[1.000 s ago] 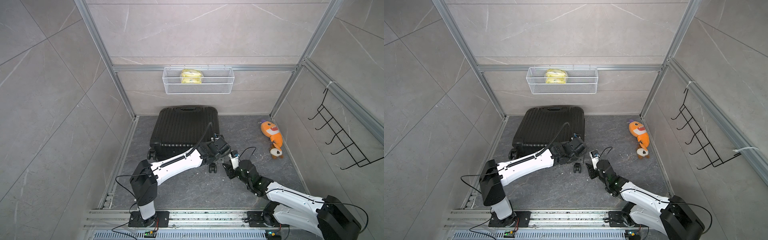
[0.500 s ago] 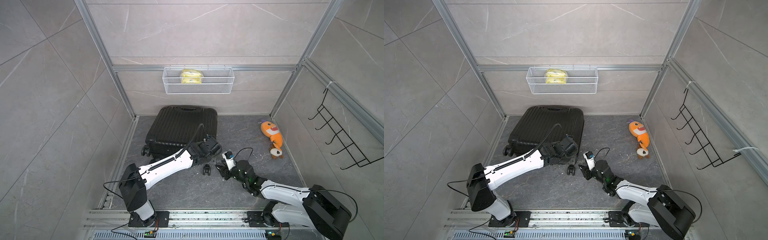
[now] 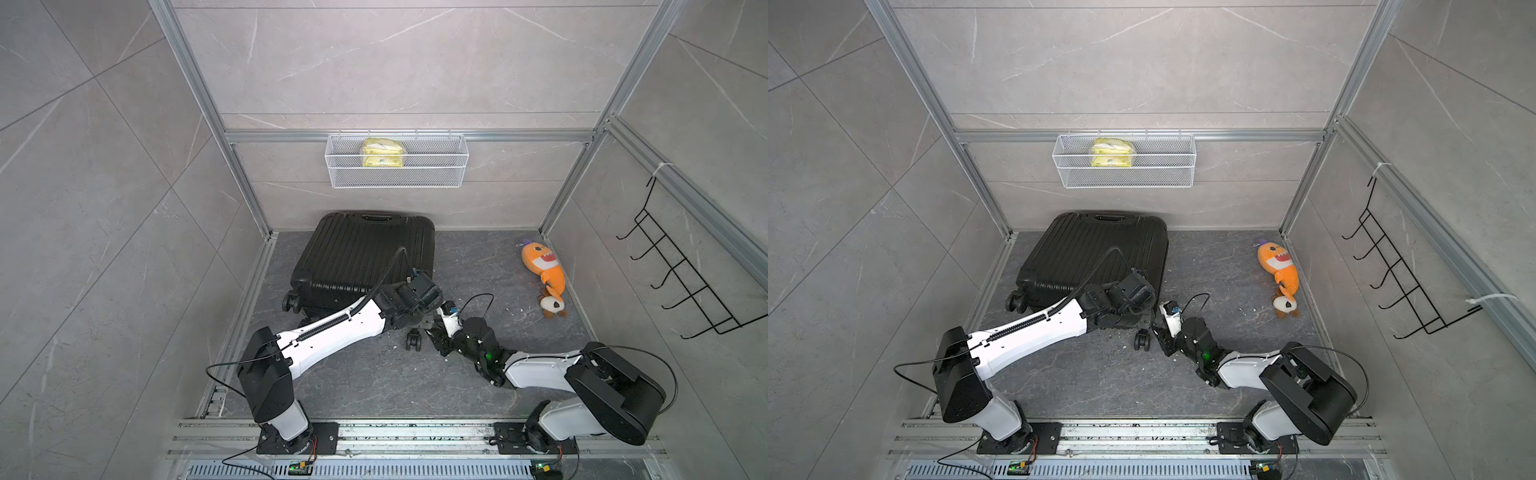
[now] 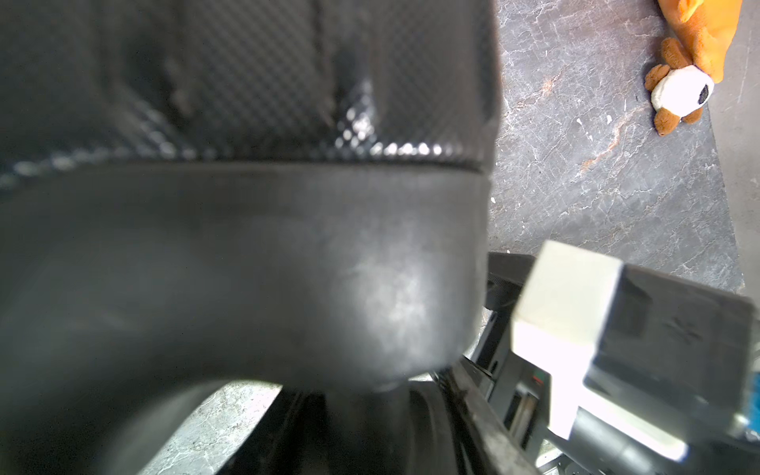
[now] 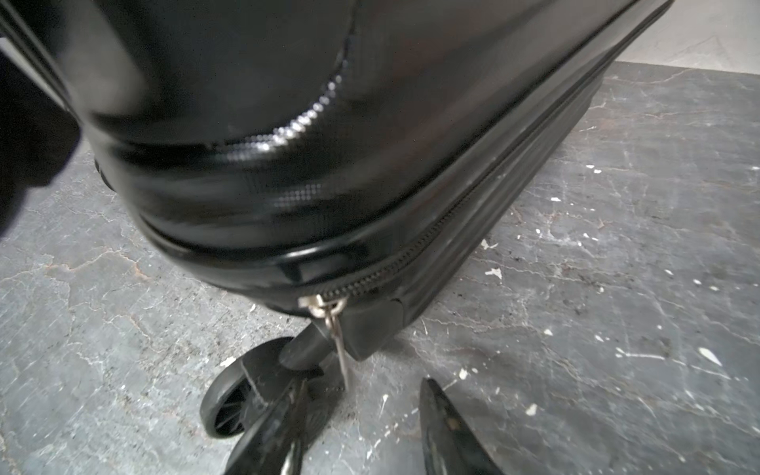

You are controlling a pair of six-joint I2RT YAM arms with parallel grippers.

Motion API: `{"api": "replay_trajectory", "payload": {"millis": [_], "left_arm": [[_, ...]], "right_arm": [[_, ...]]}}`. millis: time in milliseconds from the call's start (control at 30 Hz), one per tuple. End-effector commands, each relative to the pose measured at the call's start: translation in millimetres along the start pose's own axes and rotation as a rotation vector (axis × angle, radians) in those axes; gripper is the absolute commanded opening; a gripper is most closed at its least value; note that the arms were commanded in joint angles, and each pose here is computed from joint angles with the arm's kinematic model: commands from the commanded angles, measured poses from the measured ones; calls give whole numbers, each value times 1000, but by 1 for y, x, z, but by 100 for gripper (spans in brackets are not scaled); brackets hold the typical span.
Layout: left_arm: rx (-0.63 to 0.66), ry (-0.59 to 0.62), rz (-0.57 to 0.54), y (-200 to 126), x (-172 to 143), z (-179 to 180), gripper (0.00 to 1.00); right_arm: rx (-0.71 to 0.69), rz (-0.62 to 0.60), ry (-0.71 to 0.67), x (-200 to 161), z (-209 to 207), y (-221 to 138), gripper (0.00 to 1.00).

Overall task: Close the suitcase zippers
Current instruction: Zip the zipper on the suitcase.

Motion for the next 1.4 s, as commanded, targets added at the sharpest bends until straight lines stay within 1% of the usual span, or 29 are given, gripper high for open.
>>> {"api": "replay_trajectory", "payload": {"millis": [0, 267, 467, 567, 600, 667, 700, 833, 933, 1000, 1100, 1233, 1300, 1367], "left_arm": [[-107, 13, -51, -30, 11, -9, 11], [-128, 14, -39, -31, 10, -12, 9], [-141, 12, -33, -33, 10, -12, 8], [-144, 12, -34, -34, 10, -12, 8], [-144, 13, -34, -35, 10, -12, 8], [-140, 15, -36, -35, 10, -11, 8], [-133, 15, -37, -35, 9, -10, 8], [-123, 15, -43, -37, 8, -6, 8], [-136, 59, -37, -39, 7, -6, 8], [-132, 102, -21, -41, 5, -5, 7], [-93, 160, -4, -46, 2, 4, 6], [-61, 234, 12, -57, -5, 18, 3], [-42, 258, 19, -63, -8, 26, 1], [9, 268, 3, -71, -9, 38, 0]], "right_arm": [[10, -73, -2, 15, 1, 7, 47], [-8, -73, -9, 18, -1, 18, 43], [9, -76, -11, 20, 0, 28, 31], [9, -82, -12, 21, 1, 29, 22], [3, -89, -10, 21, -1, 28, 15], [-9, -95, -11, 21, -1, 25, 5], [-16, -96, -11, 22, -2, 23, 2], [-39, -88, -22, 23, -4, 15, 0], [-49, -68, -30, 25, -5, 11, 0], [-71, -37, -30, 28, -8, 8, 0], [-125, 16, -38, 30, -14, 2, 0], [-181, 137, -55, 33, -24, 0, 0], [-192, 162, -41, 35, -29, 0, 0], [-193, 169, -19, 36, -34, -2, 0]]}}
Point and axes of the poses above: each gripper's point midway between its finger pads, its own y axis out along the fingers, its own z axis along the line the jaws close on, x = y × z, the point moved 8 cm from there along -y, back along the fingers, and after that the axes turned 15 degrees about -y, right-handed, at the moved point
